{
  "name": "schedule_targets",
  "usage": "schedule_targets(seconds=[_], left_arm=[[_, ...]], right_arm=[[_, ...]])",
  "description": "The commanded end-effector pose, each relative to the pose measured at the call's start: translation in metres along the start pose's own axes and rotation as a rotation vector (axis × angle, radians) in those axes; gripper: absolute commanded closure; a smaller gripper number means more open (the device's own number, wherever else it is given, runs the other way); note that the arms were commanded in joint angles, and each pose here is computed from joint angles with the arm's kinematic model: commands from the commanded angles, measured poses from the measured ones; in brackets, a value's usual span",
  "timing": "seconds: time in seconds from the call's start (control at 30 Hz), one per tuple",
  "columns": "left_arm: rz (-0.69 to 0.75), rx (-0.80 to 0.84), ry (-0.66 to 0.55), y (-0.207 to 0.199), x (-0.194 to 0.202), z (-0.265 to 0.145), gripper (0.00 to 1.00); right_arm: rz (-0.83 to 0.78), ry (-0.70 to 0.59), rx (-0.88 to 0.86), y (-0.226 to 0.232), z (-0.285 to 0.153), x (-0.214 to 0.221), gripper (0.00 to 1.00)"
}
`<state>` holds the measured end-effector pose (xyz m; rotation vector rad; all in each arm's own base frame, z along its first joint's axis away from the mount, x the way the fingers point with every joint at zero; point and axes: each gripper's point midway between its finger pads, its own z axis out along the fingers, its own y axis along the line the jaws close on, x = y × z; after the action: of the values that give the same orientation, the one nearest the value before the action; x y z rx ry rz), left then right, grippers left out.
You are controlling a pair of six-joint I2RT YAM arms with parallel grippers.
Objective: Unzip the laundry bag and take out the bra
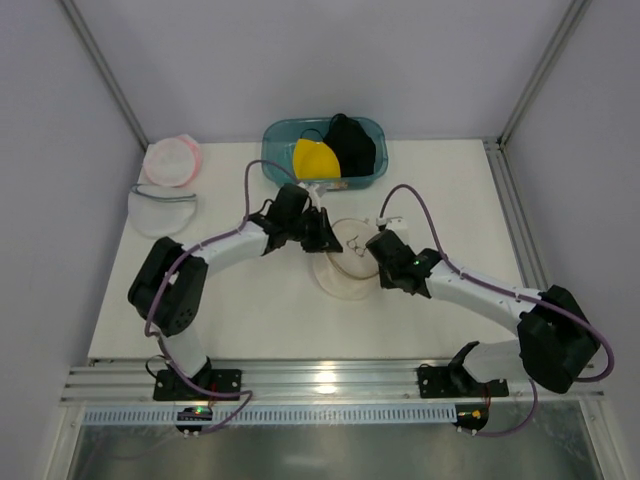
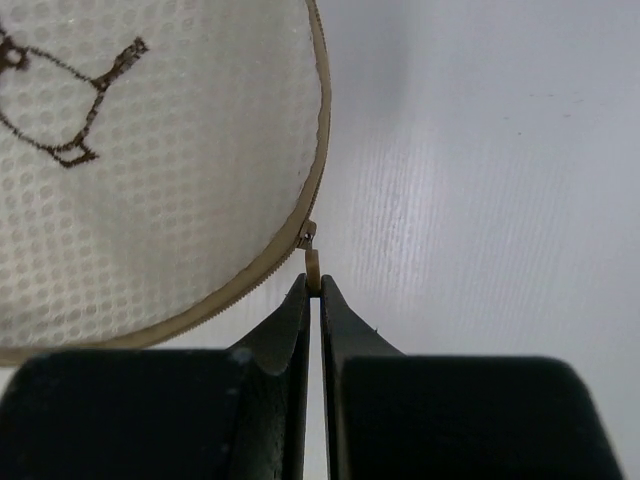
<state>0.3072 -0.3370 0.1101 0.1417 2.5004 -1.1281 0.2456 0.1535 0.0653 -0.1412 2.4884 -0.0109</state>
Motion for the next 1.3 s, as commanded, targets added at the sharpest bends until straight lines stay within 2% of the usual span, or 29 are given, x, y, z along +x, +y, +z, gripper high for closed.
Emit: schedule_targets(seconds=[0.0,0.03,0.07,0.13,0.2,0.3,0.43,0.53,0.57,0.67,0.9,1.07,1.17,1.2,1.27], left_arm=[[0.062,0.055,0.058,-0.002,0.003,-0.005,0.84],[0.053,0.059,0.042,-0.003,0.0,-0.006,0.41],[0.034,0.017,0.01,0.007,-0.002,-0.006,0.24],[0.018,-0.004,-0.064,0.002,-0.012,-0.019,0.01],[-0.001,-0.067,-0.148,0.008,-0.02,-0.036,0.0],[-0.07,-0.129,-0.2,0.019,-0.013,-0.052,0.01],[-0.148,-0.073,-0.268,0.001,-0.003,-0.08,0.0],[-0.187,-0.021,-0.268,-0.011,0.009,-0.085,0.01],[-0.2,0.007,-0.263,-0.019,0.012,-0.084,0.01],[-0.221,0.045,-0.208,-0.026,0.028,-0.073,0.0],[-0.294,0.166,-0.157,-0.054,0.042,-0.043,0.01],[-0.31,0.144,-0.137,-0.05,0.047,-0.031,0.0],[-0.312,0.143,-0.136,-0.047,0.048,-0.027,0.07],[-0.31,0.144,-0.134,-0.047,0.049,-0.027,0.15],[-0.305,0.15,-0.136,-0.048,0.048,-0.026,0.23]], right_arm=[[0.048,-0.075,0.099,-0.015,0.004,-0.027,0.96],[0.05,-0.078,0.094,-0.014,0.004,-0.028,0.96],[0.051,-0.082,0.083,-0.012,0.003,-0.029,0.96],[0.051,-0.084,0.056,-0.009,0.001,-0.028,0.96],[0.049,-0.103,0.0,-0.002,-0.005,-0.032,0.96],[0.048,-0.128,-0.057,0.002,-0.013,-0.033,0.96],[0.005,-0.117,-0.259,0.03,-0.03,-0.028,0.96],[-0.033,-0.13,-0.442,0.055,-0.049,-0.027,0.96],[-0.054,-0.115,-0.564,0.073,-0.061,-0.023,0.96],[-0.087,-0.107,-0.694,0.09,-0.078,-0.017,0.96],[-0.119,-0.083,-0.763,0.105,-0.085,-0.009,0.96],[-0.123,-0.064,-0.761,0.107,-0.08,-0.003,0.96],[-0.127,-0.064,-0.758,0.107,-0.08,-0.002,0.96],[-0.125,-0.063,-0.753,0.106,-0.079,-0.002,0.96],[-0.125,-0.063,-0.741,0.104,-0.078,-0.001,0.96]])
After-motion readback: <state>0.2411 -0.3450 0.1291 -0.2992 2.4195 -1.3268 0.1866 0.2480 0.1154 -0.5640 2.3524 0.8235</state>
